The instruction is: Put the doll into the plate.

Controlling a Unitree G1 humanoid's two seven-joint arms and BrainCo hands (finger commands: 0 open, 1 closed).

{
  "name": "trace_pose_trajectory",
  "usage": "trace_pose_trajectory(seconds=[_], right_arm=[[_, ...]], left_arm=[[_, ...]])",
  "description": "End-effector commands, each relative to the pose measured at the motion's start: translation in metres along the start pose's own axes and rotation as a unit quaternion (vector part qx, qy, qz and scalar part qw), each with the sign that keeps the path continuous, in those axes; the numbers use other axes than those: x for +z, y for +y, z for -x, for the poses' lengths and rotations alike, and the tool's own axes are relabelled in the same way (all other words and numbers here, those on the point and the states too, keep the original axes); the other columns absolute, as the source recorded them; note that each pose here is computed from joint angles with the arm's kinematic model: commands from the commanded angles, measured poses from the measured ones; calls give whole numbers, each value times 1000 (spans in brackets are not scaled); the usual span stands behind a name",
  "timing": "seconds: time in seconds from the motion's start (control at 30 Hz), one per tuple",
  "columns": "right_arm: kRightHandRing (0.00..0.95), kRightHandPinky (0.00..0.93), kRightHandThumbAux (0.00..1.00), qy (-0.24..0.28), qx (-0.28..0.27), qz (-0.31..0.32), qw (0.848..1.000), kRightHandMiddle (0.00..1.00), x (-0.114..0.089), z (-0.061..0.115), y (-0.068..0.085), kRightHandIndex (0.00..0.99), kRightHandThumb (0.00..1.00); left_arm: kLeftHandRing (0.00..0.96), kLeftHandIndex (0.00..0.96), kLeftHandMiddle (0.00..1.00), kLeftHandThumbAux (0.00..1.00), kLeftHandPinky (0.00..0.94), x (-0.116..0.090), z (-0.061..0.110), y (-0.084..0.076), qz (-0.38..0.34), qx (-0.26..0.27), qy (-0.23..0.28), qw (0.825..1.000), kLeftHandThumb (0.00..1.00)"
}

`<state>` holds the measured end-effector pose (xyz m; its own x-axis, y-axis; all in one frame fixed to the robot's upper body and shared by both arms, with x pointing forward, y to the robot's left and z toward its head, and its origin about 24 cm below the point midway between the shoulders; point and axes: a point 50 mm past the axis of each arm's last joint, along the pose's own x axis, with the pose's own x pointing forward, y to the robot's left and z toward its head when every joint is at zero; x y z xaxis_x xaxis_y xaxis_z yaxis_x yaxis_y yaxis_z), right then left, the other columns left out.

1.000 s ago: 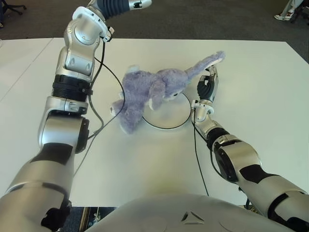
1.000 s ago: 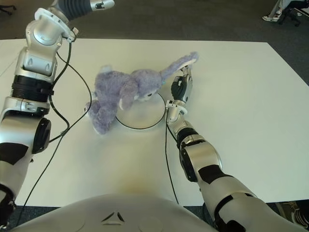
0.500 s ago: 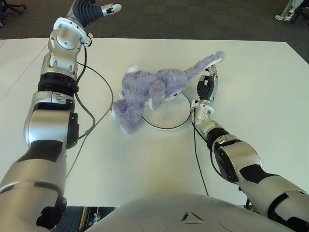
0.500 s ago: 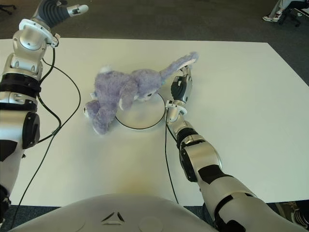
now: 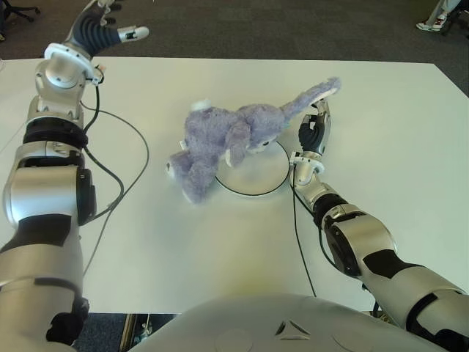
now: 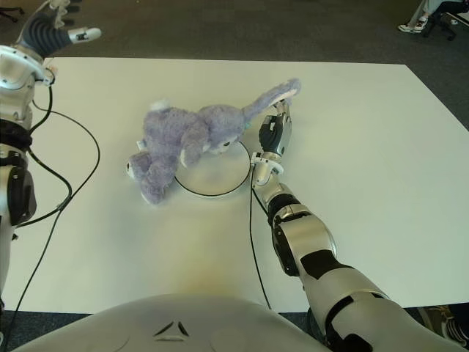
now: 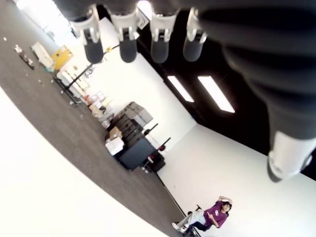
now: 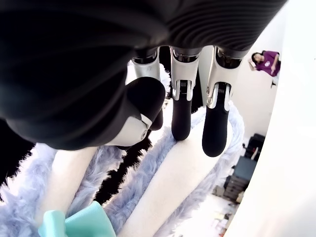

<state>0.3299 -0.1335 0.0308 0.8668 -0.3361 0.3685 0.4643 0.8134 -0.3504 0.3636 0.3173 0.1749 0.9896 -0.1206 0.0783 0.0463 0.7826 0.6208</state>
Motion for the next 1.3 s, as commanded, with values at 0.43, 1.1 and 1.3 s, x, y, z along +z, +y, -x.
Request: trace_pose_trajectory(seconds=[0.43,1.1,1.3], right_arm=[[198,418,742,50,32,21,998,180,-27,33,-2,287,1000],[205,411,743,88,42,-71,993,148,-37,48,-10,207,1000],[196,396,745,138,55,-100,984,126,-50,57,-14,184,1000]], left_arm=[[0,0,0,475,0,-67,15,-133,181,-62,169,967,0],[0,0,0,530,0,-61,31,-241,353,-68,225,906,0],[0,0,0,527,0,-65,42,-254,380,-59,240,891,0]])
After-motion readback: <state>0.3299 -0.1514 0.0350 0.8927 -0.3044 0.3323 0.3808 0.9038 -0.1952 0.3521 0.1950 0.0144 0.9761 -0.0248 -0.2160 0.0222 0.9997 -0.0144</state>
